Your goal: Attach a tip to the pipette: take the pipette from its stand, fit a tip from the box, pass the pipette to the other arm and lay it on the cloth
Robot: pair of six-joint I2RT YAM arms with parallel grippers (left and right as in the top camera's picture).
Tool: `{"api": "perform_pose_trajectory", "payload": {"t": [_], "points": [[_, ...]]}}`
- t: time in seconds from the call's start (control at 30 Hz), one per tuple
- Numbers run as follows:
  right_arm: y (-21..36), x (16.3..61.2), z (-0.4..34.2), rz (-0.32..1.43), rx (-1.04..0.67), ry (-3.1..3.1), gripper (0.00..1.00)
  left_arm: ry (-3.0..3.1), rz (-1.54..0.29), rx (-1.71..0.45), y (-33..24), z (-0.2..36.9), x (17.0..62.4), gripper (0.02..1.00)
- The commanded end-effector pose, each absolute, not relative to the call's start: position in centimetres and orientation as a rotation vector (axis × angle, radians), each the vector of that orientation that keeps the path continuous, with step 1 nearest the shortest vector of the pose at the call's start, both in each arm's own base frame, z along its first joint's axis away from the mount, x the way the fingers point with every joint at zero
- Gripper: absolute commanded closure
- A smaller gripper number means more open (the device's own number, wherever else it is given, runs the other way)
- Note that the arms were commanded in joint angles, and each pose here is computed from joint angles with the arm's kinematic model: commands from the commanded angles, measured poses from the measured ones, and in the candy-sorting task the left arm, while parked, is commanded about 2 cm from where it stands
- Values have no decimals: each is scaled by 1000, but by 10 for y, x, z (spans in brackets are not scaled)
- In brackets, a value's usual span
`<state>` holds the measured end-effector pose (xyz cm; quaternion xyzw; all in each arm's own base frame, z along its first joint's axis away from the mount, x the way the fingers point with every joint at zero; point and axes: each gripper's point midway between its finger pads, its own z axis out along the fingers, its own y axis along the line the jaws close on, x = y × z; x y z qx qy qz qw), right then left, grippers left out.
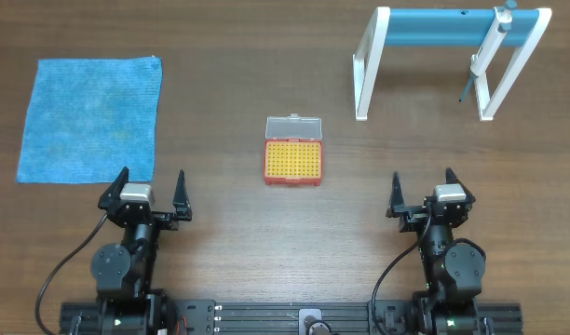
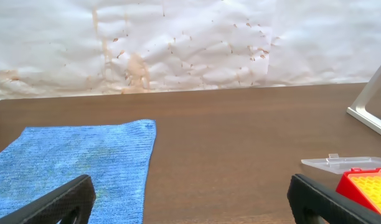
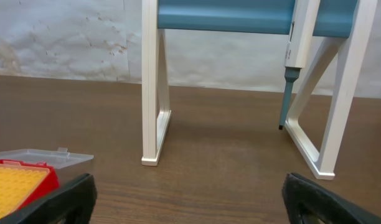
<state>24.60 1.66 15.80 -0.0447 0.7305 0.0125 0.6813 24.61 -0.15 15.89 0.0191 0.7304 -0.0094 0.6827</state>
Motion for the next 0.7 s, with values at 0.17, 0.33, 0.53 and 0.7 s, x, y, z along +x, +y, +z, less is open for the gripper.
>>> {"api": "perform_pose_trajectory", "payload": {"t": [0.17,0.33,0.53,0.7], "points": [[16,246,158,20,-102,1636,25,1640,-17,14,2,158,246,20],[13,246,161,7,-90,1623,25,1640,-17,14,2,158,246,23],[-53,265,202,-162,152,1526,27,1640,-17,14,2,158,246,20],[-72,343,221,-220,111,1582,27,1640,-17,14,2,158,246,23]]}}
